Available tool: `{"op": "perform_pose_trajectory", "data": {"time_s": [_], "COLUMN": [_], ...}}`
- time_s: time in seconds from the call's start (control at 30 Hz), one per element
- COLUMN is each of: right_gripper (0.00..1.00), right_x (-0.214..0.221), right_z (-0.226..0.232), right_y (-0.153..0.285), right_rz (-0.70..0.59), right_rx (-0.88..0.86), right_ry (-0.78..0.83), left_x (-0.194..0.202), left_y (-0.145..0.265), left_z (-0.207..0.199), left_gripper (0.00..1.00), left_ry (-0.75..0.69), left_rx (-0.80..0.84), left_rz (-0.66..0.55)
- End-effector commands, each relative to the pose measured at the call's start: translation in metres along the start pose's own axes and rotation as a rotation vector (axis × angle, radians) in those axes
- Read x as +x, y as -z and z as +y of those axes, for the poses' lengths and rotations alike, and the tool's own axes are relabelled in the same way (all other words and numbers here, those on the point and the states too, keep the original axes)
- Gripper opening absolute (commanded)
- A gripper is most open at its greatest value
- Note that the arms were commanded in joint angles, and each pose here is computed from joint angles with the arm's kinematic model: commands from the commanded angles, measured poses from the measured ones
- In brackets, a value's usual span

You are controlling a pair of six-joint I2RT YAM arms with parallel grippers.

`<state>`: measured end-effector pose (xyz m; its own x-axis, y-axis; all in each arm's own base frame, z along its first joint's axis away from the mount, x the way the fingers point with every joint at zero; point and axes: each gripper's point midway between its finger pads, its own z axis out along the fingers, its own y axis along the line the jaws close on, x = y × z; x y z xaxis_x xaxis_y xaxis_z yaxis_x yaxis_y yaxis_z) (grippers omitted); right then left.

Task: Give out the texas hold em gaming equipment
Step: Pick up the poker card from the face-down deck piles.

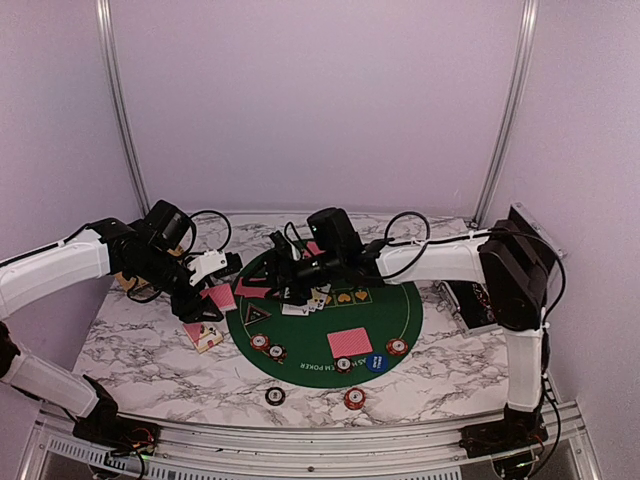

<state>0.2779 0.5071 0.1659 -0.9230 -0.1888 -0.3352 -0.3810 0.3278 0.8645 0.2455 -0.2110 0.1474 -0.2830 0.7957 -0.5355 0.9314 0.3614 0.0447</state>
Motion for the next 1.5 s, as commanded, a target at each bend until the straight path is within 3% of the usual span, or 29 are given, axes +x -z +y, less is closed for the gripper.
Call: {"op": "perform_pose_trajectory", "data": {"time_s": [0.0,0.7,1.47], "right_gripper": [0.96,0.94,0.87], "right_x": [0.005,0.019,0.027], "right_z": [0.038,0.047,0.037], "right_y": [-0.013,-0.049,-0.087], "right_rz": [0.036,0.102,0.161], "right_rx": [-0.153,-0.289,-0.318], "right_ry": [-0.009,-0.103,-0.182], "left_x": [-0.014,-0.015,-0.014], "left_y": [0.009,0.010,0.008], "left_z": [0.002,0.002,-0.002], "left_gripper": [0.02,0.02,0.02], "left_ry": [-0.008,-0.012,-0.041], "left_rx": [-0.007,-0.010,0.004], "left_rz": [-0.043,-0.051,-0.051]}}
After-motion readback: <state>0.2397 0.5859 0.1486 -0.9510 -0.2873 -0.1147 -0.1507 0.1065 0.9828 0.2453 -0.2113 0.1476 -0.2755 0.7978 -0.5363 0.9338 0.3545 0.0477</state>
